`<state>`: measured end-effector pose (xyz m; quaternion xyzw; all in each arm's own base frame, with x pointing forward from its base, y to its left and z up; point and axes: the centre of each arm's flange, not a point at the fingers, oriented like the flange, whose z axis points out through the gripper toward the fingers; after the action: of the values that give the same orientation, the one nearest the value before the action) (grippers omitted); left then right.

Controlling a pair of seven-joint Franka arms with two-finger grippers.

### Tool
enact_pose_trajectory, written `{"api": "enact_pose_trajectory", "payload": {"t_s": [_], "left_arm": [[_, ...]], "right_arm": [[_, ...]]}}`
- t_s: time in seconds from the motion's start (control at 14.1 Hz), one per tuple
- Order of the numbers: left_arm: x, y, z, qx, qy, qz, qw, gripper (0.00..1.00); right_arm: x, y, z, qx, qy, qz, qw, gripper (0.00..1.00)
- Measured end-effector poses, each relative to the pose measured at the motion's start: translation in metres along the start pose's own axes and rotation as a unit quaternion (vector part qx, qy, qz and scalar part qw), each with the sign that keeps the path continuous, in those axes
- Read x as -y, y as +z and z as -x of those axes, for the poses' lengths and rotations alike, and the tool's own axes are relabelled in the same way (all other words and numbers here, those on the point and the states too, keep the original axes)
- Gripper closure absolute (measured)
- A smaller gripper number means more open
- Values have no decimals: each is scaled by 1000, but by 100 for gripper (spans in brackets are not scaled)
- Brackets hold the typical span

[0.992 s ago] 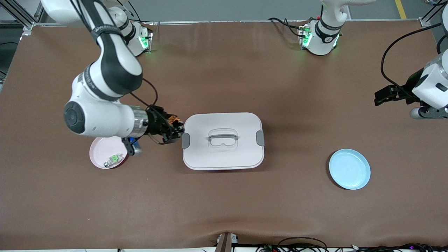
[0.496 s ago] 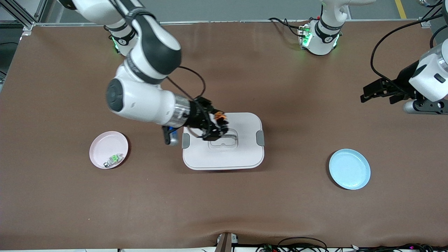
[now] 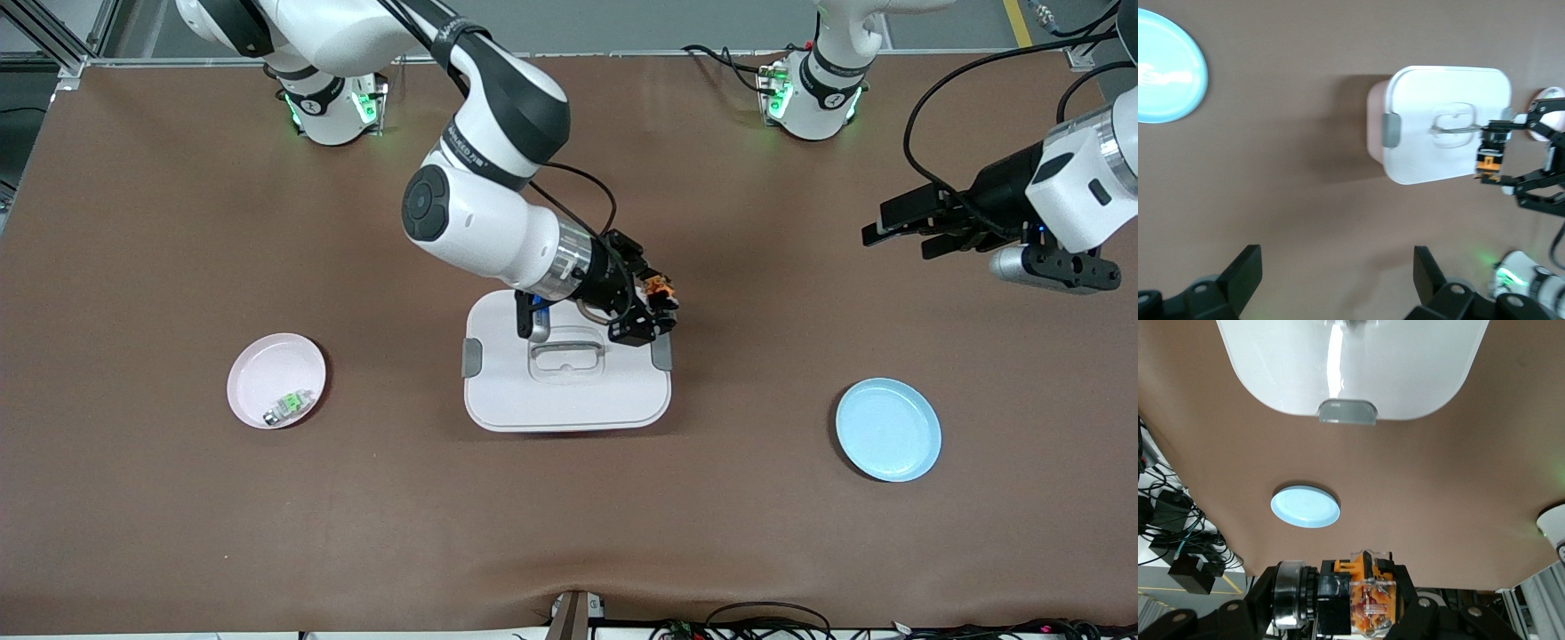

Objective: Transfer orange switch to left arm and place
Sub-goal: 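Hold the switch above the box while the left gripper reaches it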

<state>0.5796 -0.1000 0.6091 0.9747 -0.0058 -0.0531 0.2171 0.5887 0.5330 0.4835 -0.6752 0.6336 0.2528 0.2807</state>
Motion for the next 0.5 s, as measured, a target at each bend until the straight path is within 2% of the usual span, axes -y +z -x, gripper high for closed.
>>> {"api": "enact_pose_trajectory", "payload": {"t_s": [0.28, 0.5], "left_arm": [[7, 36, -24, 35, -14, 63, 997, 0], [4, 48, -33, 31, -17, 77, 996, 0]], "right_arm": [[-8, -7, 30, 34, 22, -26, 999, 28], [-11, -8, 40, 54, 27, -44, 997, 28]]}}
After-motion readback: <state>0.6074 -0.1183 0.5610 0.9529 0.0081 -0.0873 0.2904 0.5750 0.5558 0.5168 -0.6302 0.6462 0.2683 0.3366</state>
